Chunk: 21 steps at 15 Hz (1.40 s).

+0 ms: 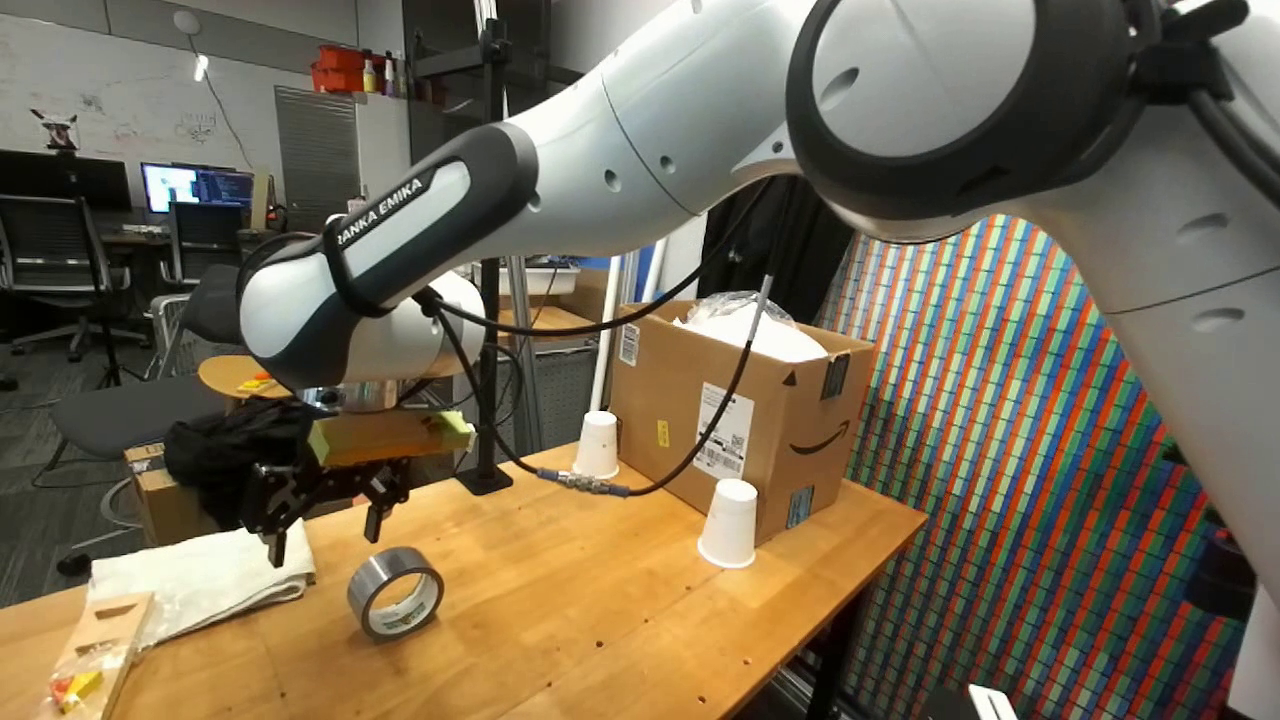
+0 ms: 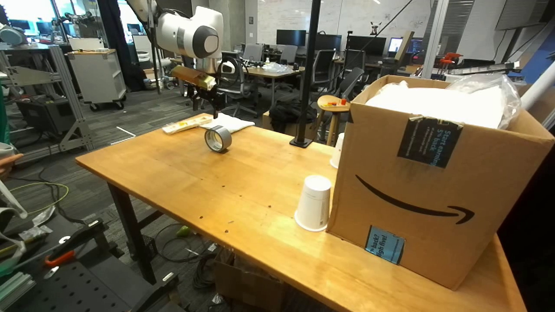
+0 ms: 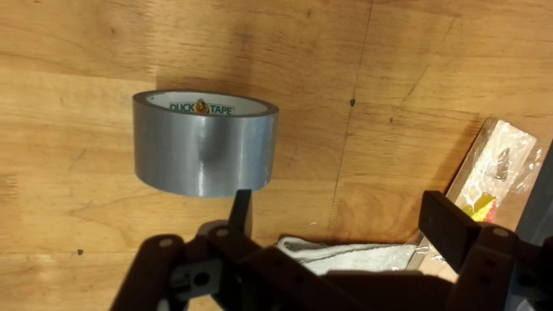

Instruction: Roll the grey masking tape to the right

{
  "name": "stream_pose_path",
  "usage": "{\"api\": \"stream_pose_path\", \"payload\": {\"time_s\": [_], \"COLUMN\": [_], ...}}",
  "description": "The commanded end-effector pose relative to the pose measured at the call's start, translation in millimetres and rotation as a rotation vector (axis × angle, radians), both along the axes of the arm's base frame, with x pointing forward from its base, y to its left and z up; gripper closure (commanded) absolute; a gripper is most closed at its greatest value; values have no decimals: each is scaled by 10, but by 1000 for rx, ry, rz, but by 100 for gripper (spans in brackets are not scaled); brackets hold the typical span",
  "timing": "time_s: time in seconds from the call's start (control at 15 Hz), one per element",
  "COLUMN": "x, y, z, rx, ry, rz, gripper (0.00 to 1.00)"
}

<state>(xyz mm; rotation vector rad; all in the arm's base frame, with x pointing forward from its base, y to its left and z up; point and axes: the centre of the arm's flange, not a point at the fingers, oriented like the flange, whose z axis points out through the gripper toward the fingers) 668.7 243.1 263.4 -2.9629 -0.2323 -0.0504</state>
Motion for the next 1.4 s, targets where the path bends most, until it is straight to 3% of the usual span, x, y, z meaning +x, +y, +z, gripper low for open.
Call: {"api": "stream_pose_path", "payload": {"time_s": [0.0,0.87,1.33], "x": [-148,-331,-192], "y": [-43,697,803], "z": [150,-144,-325], "rx": [-11,32,2], "ry": [-10,37,25], "rz": [36,147,93], "gripper": [0,0,0]}}
